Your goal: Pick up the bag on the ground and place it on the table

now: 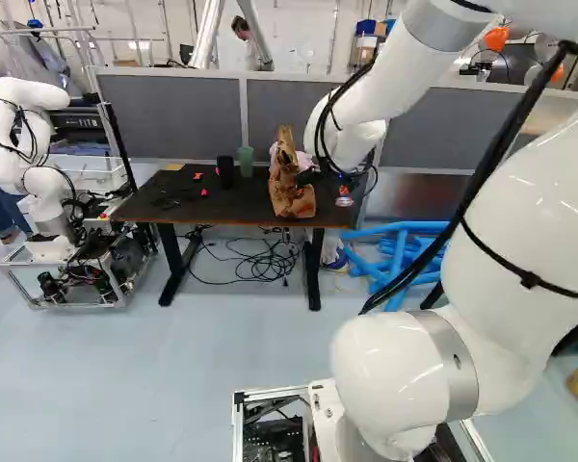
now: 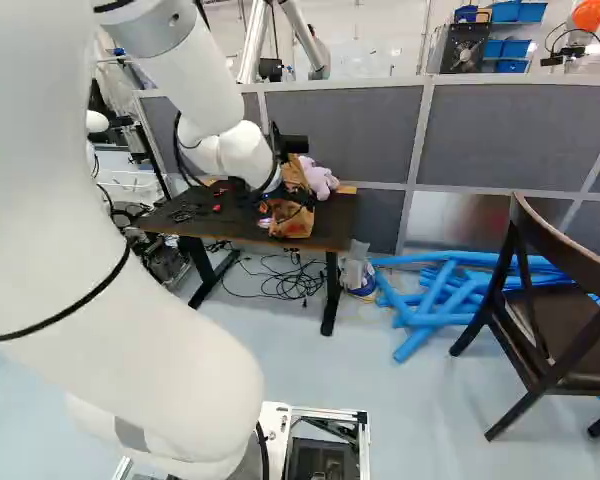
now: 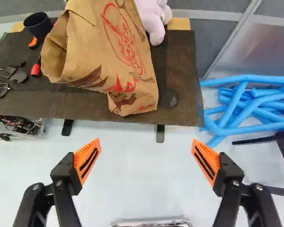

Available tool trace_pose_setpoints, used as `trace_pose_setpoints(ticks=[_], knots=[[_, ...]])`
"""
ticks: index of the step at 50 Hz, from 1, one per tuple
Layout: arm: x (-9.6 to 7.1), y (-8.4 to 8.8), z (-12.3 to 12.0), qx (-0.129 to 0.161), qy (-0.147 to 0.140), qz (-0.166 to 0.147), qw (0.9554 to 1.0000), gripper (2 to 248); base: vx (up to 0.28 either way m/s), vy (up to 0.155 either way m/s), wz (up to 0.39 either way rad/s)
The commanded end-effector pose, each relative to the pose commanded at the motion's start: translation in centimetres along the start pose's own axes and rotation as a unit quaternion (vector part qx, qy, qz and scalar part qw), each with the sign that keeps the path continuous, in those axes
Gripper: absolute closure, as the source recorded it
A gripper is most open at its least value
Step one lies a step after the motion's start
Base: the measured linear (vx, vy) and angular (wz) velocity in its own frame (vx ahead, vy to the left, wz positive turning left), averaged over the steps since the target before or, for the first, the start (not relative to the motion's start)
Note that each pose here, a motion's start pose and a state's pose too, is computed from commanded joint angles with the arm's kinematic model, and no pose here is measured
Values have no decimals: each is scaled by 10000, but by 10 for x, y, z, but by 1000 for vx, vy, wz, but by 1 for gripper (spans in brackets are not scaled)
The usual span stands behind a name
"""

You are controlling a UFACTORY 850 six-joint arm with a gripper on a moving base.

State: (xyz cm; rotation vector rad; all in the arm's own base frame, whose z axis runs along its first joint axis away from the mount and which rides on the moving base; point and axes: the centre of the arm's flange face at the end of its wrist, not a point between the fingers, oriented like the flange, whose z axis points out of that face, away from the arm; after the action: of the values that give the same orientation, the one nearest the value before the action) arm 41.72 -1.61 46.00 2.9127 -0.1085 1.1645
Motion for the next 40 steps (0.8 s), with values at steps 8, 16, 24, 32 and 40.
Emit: trace_pose_setpoints(ticks=[8, 16, 24, 32, 40], knots=[[-21, -1, -1, 13, 306, -41, 9995, 3, 0, 0, 0], [-41, -2, -3, 28, 590, -78, 9982, 3, 0, 0, 0], [-59, -2, -5, 46, 854, -111, 9963, 3, 0, 0, 0], [-77, -3, -8, 66, 1096, -141, 9939, 3, 0, 0, 0], [-93, -3, -11, 87, 1321, -167, 9911, 3, 0, 0, 0]])
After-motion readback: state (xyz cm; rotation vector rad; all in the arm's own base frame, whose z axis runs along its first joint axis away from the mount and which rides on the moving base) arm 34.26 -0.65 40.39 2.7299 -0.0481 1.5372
